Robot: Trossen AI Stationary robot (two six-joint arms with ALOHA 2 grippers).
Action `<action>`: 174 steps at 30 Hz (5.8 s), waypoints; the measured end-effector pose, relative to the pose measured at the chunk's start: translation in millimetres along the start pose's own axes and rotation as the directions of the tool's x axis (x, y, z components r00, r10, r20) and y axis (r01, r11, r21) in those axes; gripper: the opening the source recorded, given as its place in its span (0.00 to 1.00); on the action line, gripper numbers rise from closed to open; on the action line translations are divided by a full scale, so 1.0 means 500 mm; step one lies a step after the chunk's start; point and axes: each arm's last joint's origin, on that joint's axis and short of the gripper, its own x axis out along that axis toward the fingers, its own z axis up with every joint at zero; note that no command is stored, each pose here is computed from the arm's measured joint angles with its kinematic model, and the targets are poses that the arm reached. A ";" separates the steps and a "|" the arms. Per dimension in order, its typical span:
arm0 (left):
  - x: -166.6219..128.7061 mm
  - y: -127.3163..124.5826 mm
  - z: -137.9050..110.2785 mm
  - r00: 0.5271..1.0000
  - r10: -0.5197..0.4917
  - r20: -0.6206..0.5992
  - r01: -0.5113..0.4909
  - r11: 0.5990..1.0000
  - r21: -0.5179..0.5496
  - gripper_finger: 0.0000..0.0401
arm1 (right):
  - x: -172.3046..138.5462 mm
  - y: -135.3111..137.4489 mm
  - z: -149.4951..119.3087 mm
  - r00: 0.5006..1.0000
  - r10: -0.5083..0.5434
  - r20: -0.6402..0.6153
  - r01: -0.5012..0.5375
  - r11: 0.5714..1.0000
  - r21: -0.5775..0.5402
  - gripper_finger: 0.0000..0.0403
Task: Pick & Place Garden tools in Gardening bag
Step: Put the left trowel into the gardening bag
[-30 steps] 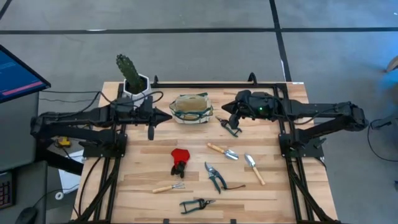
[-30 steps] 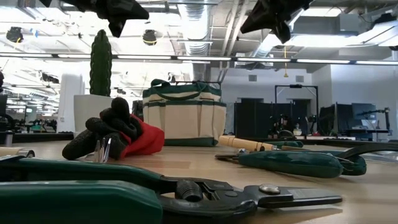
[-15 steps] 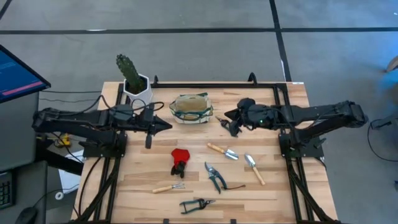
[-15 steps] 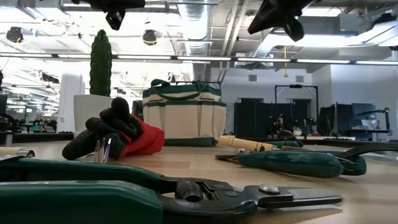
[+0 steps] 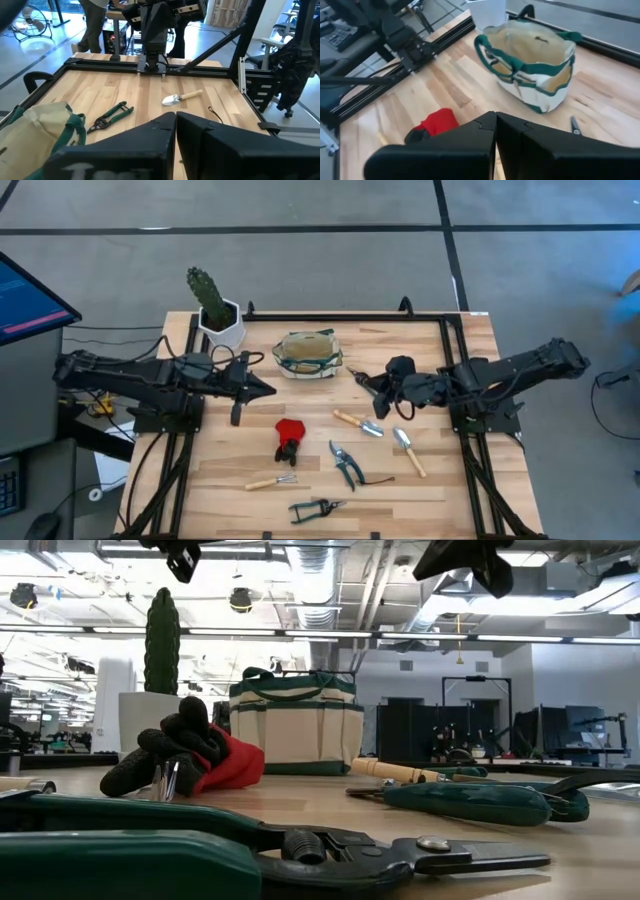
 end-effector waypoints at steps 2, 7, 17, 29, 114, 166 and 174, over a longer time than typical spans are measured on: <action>0.000 -0.001 0.000 1.000 -0.004 0.000 0.004 1.000 0.001 0.01 | -0.003 0.004 -0.003 1.000 0.011 -0.005 -0.011 1.000 -0.006 0.00; 0.000 -0.003 0.000 1.000 -0.019 -0.002 0.019 1.000 0.001 0.01 | -0.006 0.009 -0.008 0.998 0.048 -0.035 -0.049 0.999 -0.023 0.00; 0.000 -0.003 0.000 1.000 -0.007 0.000 0.007 1.000 -0.005 0.01 | -0.006 0.012 -0.011 0.989 0.112 -0.099 -0.120 0.990 -0.077 0.00; 0.000 -0.002 0.000 1.000 0.006 0.001 -0.006 1.000 -0.030 0.01 | 0.024 -0.012 -0.033 0.978 -0.023 -0.206 -0.012 0.986 -0.167 0.02; 0.000 -0.002 -0.001 1.000 0.007 -0.004 -0.007 1.000 -0.024 0.01 | 0.330 -0.046 -0.224 0.772 -0.175 -0.611 0.008 0.964 -0.266 0.28; 0.000 -0.002 -0.001 1.000 0.008 -0.004 -0.008 1.000 -0.024 0.01 | 0.188 -0.039 -0.048 0.937 -0.029 -0.348 -0.020 0.990 -0.136 0.15; 0.000 -0.002 -0.001 1.000 0.008 -0.004 -0.008 1.000 -0.024 0.01 | 0.097 -0.048 0.022 0.991 -0.016 -0.130 0.004 0.995 -0.097 0.15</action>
